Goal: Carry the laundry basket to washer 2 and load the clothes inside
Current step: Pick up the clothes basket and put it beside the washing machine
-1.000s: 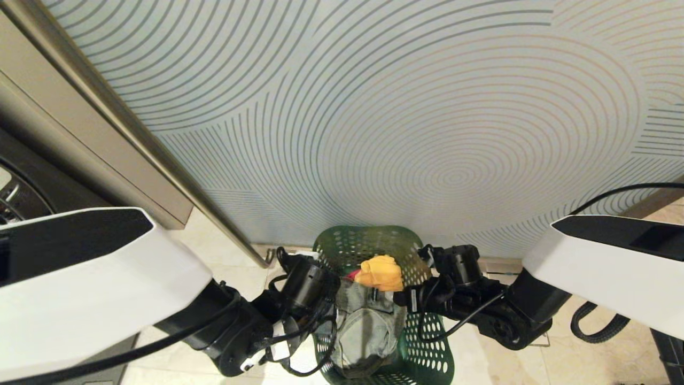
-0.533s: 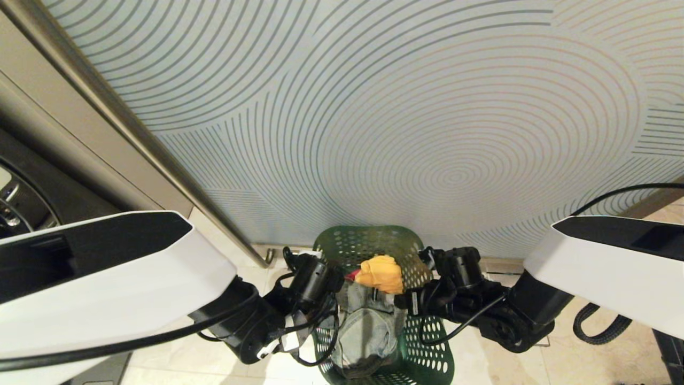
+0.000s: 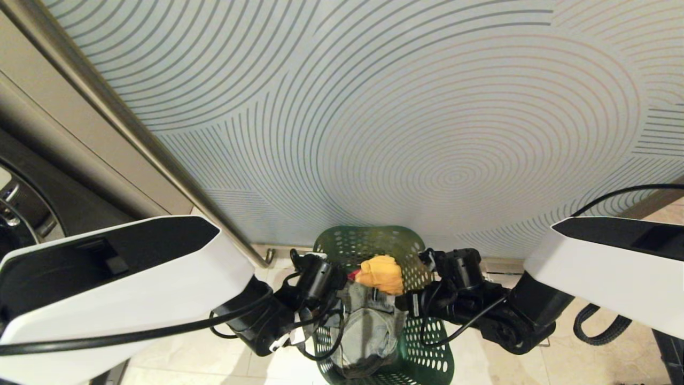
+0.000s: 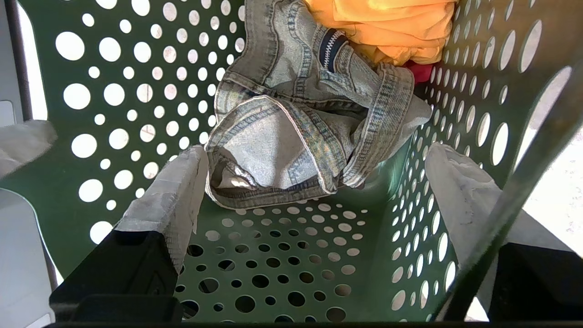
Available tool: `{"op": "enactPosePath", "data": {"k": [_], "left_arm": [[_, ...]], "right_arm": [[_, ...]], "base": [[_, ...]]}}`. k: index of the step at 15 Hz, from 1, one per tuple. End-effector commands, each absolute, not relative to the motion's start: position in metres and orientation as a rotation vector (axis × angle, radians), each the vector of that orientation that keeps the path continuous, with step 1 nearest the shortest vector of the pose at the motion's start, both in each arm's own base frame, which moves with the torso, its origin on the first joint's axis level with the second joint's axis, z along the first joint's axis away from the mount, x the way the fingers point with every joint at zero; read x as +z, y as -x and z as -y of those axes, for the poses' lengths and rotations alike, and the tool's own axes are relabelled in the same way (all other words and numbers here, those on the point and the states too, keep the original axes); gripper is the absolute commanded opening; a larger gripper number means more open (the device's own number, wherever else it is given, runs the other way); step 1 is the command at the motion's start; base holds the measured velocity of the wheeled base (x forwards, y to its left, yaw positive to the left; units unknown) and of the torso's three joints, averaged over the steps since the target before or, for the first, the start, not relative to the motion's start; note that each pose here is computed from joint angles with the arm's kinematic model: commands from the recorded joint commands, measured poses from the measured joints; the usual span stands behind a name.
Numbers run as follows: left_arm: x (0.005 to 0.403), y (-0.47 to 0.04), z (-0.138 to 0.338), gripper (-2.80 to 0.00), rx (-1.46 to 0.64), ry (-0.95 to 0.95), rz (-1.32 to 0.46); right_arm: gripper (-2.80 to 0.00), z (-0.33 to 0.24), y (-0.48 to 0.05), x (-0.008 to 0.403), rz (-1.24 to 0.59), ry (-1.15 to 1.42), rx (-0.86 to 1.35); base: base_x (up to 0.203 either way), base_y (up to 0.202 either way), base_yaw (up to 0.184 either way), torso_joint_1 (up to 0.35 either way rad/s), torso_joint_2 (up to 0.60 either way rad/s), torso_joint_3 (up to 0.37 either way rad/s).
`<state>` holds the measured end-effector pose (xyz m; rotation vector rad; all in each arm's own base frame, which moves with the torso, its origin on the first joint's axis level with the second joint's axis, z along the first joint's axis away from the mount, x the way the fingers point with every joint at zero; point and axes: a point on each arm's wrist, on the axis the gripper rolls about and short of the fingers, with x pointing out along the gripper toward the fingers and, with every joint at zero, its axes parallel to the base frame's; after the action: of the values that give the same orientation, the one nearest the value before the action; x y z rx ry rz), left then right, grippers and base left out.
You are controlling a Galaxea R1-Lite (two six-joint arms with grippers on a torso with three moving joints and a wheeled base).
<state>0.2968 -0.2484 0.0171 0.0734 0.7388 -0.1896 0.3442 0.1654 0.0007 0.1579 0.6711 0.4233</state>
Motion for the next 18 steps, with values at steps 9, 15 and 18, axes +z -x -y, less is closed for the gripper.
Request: {"op": "enactPosePath", "data": {"k": [9,15,18], "left_arm": [[0.0017,-0.2989,0.2551,0.0,-0.196,-0.08,-0.747],[0.0055,-0.2973,0.2583,0.0,-0.207,-0.072,-0.734],[0.0067,-0.2973,0.2583,0.0,-0.208,-0.071,-0.731]], "right_arm": [[0.0,-0.1608,-0.3454,-0.0062,-0.685,-0.159,0.408],[0.0,-0.1604,-0.3457,-0.0071,-0.684,-0.159,0.405],[0.0,-0.1606,-0.3461,-0.0068,-0.682,-0.159,0.404]], "base": [[0.0,0.0,0.0,0.0,0.0,0.0],[0.0,0.0,0.0,0.0,0.0,0.0],[0.0,0.0,0.0,0.0,0.0,0.0]]}}
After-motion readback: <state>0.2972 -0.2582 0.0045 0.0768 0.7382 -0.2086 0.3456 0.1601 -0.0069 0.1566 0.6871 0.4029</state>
